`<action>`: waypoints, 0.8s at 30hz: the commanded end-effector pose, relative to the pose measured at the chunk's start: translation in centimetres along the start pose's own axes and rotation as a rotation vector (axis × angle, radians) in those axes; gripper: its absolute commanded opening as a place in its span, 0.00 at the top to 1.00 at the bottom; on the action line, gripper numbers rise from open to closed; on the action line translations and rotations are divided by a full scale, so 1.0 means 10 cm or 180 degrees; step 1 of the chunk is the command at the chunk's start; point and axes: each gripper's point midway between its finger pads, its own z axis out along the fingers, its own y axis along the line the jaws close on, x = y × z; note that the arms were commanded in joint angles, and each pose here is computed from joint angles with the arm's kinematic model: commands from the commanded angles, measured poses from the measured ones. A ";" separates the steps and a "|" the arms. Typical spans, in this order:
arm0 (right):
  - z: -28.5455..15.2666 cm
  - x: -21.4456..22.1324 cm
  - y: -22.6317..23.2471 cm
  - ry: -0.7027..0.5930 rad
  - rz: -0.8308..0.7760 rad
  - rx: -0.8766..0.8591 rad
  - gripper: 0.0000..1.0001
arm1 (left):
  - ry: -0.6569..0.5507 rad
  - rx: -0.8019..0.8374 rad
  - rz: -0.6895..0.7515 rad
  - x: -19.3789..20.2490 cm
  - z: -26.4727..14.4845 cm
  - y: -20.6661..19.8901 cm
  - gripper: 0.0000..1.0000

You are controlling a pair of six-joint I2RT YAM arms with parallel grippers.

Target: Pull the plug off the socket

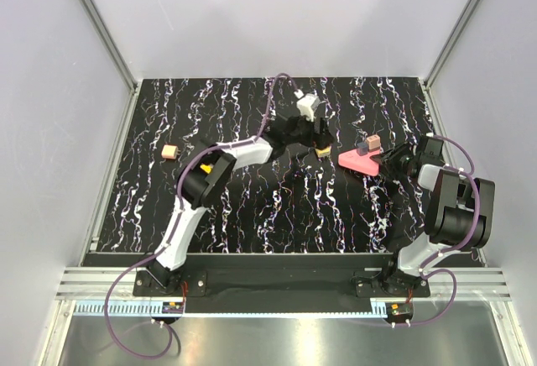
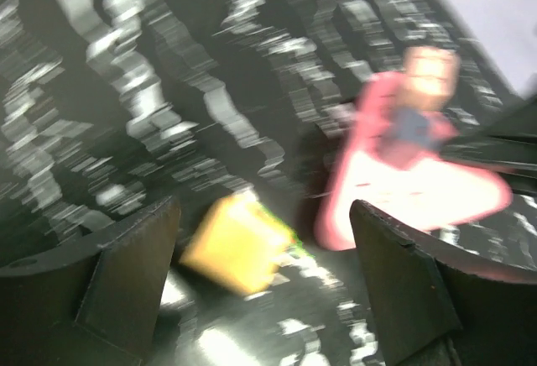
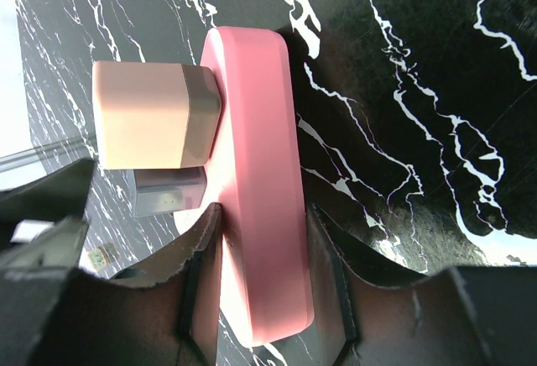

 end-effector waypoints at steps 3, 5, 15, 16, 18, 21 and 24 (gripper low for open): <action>-0.02 0.45 -0.63 0.0357 -0.0007 0.0755 1.00 | -0.0594 0.0792 0.0705 -0.62 -0.01 -0.94 0.16; -0.02 0.45 -0.63 0.0360 -0.0007 0.0752 1.00 | -0.0475 0.1005 0.0870 -0.55 0.04 -1.09 0.26; -0.02 0.45 -0.63 0.0363 -0.0001 0.0748 1.00 | -0.0419 0.1248 0.0994 -0.43 0.26 -1.40 0.30; -0.02 0.46 -0.63 0.0367 0.0002 0.0758 1.00 | -0.0413 0.1222 0.0983 -0.42 0.28 -1.39 0.25; -0.02 0.46 -0.63 0.0366 0.0000 0.0751 1.00 | -0.0367 0.1217 0.0928 -0.40 0.34 -1.37 0.20; -0.02 0.45 -0.63 0.0363 0.0000 0.0755 1.00 | -0.0273 0.1214 0.0874 -0.35 0.42 -1.35 0.21; -0.02 0.46 -0.63 0.0366 0.0000 0.0751 1.00 | -0.0252 0.1174 0.0828 -0.34 0.45 -1.32 0.23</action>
